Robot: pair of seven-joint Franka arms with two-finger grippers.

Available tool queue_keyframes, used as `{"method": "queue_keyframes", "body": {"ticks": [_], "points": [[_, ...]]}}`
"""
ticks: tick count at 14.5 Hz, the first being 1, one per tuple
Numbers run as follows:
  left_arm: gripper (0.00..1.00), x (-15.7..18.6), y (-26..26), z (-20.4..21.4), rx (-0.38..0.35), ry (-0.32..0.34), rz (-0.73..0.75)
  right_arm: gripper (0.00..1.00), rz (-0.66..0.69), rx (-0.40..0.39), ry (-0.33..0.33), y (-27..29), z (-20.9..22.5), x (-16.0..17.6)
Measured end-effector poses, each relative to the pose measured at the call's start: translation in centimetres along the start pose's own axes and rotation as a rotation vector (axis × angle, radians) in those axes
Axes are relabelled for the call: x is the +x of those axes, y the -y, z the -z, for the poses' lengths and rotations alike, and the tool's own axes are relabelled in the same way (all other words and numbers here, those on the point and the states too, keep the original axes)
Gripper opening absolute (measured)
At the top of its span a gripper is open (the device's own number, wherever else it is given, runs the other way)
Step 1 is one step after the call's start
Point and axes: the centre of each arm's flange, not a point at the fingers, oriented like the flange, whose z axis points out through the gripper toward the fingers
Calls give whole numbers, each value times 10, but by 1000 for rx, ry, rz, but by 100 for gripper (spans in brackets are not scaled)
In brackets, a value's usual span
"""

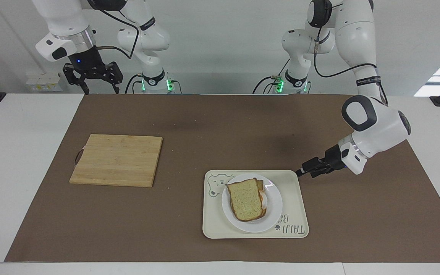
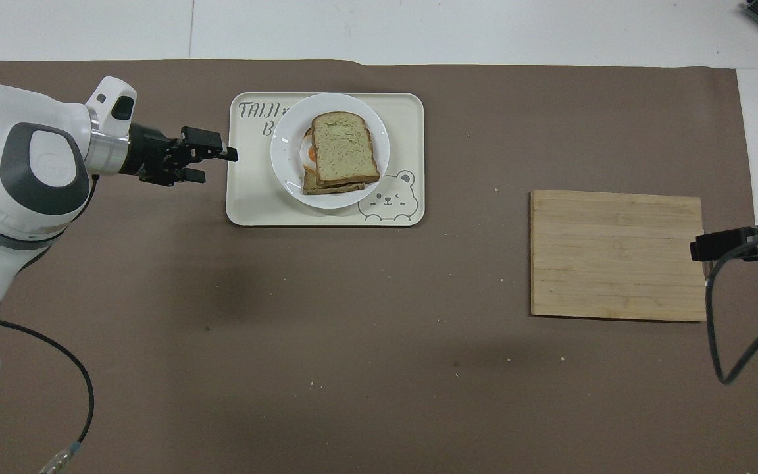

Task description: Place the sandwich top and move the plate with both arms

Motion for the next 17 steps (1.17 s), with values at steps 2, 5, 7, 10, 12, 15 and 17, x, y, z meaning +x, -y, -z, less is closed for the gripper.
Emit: {"method": "queue_keyframes", "body": {"ticks": [2,5,7,10,12,15,17], "points": [[100,-5,3,18,137,6,-60,100,0,-1,-1,0,0,0],[100,-10,4,50,307,-16,-142,100,0,-7,-1,-1,0,0],[100,-19,-3,79,351,-30,-172,100,0,-13,-2,-1,0,0],[100,-45,-15,138,412,-26,-201,100,0,-13,-2,-1,0,0],[100,-60,-10,176,424,-10,-218,100,0,-13,-2,-1,0,0],[100,-73,13,213,419,-8,-222,100,0,-13,-2,-1,0,0],[100,-79,8,216,417,0,-203,100,0,-13,-2,-1,0,0]]}}
